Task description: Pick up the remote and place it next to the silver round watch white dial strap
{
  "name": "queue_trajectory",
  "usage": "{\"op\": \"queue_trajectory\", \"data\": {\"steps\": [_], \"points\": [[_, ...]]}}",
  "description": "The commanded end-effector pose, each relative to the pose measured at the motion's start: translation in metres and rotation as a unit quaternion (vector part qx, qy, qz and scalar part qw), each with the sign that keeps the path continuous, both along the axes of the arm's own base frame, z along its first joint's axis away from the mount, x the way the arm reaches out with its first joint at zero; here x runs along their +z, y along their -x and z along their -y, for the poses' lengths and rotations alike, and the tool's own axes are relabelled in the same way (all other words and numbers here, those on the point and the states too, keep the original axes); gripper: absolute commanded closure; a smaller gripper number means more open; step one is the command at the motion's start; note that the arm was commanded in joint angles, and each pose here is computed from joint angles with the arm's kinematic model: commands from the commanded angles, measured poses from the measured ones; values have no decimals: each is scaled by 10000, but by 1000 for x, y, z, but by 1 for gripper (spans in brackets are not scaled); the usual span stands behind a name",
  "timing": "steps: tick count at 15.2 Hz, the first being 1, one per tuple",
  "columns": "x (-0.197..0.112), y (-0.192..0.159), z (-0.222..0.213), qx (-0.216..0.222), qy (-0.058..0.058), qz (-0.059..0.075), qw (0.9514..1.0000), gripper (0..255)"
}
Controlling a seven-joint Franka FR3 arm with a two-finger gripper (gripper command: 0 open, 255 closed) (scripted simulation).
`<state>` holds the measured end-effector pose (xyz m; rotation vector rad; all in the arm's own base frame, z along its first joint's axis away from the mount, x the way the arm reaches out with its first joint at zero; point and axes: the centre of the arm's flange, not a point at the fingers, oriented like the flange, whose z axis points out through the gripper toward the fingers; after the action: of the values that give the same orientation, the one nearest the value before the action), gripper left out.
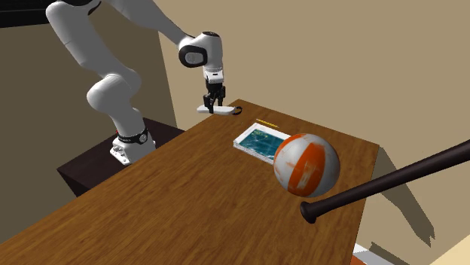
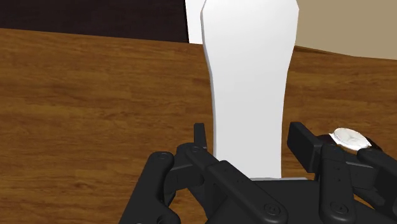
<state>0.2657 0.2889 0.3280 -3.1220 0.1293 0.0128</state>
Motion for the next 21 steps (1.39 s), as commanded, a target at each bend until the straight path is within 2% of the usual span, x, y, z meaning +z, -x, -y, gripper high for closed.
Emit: {"op": "queue_trajectory", "data": {"steps": [1,7,14,15,20,21], "points": [[-10,0,-1,1,-4,4,10000,255],[-39,0,-1,1,-4,4,10000,255],[-39,0,-1,1,-4,4,10000,255],[-39,0,-1,1,-4,4,10000,0],[-39,0,-1,1,-4,4,10000,0],[-26,-1,-1,1,-4,4,10000,0]]}}
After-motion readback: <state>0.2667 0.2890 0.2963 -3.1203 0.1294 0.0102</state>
